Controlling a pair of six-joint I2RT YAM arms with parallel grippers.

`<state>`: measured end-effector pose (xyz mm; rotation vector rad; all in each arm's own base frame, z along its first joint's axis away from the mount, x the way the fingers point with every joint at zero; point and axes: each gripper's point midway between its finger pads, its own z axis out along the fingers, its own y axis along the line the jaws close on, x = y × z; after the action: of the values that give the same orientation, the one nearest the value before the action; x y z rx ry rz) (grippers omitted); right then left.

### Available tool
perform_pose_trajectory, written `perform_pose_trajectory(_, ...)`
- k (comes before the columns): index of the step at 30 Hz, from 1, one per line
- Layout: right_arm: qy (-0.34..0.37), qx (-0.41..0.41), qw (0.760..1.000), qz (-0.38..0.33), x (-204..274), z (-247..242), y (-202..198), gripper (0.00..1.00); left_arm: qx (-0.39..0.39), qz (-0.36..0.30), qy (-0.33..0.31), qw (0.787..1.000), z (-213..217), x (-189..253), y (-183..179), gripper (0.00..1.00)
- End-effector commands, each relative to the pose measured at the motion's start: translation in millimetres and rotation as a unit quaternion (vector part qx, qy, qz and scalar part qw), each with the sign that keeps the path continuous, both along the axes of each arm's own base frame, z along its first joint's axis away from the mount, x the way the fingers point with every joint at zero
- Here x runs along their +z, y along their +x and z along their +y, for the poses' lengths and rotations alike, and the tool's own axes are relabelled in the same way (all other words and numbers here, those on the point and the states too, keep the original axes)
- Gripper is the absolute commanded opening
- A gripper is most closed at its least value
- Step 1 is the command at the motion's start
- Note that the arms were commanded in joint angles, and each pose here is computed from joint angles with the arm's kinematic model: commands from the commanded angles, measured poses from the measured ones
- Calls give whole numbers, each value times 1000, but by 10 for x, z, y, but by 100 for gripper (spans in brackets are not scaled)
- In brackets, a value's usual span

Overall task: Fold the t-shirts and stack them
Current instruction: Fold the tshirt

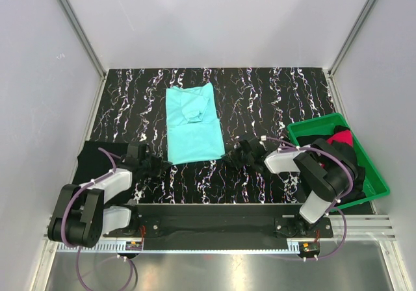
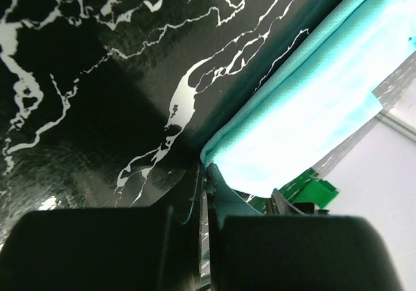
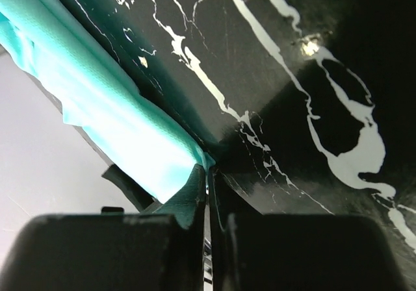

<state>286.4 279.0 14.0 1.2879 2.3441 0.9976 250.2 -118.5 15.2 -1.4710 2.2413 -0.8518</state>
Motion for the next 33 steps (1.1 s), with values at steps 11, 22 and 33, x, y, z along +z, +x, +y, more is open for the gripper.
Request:
perform_pose_trajectory(11,-33,218,973,-60,253,-56,-540,0,-130,-43,68,988,-43,443,-252,0)
perform_pose_trajectory(22,-49,324,941,-87,667,-249,-1230,0,-187,-67,59,978,-94,720,-774,0)
perform_pose_trajectory(33,-22,380,924,-41,796,-440,-1923,0,-216,-68,42,973,-78,1006,-1233,0)
